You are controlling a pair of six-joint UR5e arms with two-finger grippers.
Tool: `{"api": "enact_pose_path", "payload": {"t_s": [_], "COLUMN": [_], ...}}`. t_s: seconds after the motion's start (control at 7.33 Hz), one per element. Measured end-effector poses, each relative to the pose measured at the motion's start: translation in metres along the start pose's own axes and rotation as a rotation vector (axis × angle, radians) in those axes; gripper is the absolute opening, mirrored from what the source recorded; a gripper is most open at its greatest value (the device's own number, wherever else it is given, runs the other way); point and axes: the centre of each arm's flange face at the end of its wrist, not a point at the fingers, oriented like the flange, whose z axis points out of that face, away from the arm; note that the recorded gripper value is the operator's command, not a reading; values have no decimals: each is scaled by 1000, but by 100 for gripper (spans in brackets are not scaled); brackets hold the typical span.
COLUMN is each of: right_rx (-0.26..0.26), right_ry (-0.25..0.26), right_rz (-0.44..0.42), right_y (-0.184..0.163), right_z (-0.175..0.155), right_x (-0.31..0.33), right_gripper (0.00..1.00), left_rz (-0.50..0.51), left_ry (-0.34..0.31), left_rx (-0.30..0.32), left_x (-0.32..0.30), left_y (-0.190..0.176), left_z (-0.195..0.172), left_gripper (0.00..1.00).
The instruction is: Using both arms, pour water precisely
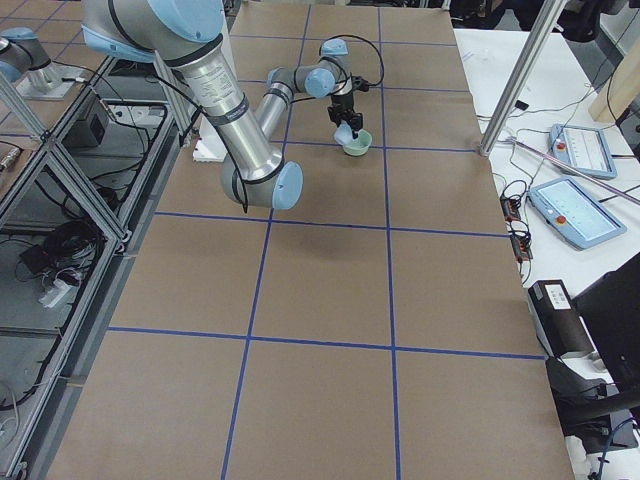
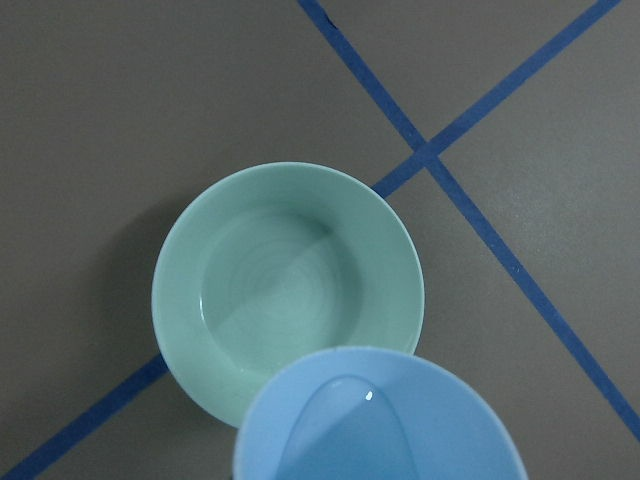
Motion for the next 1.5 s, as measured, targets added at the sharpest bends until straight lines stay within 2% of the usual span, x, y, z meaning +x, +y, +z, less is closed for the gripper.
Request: {"api": "enact_pose_path", "payload": {"t_s": [0.55, 1.5], "right_rx": [-150, -412], "right_ry": [34, 117], "right_rz": [16, 33], "right_y": [-31, -74], "right_z": [0, -25], "right_x": [-13, -36], "right_gripper": [0, 0], "left_rz": [-1, 2], "left_ry": [-1, -2], "left_rx": [0, 3], "left_x": [0, 2], "left_y": [0, -1], "left_z": [0, -2], "left_gripper": [100, 100]}}
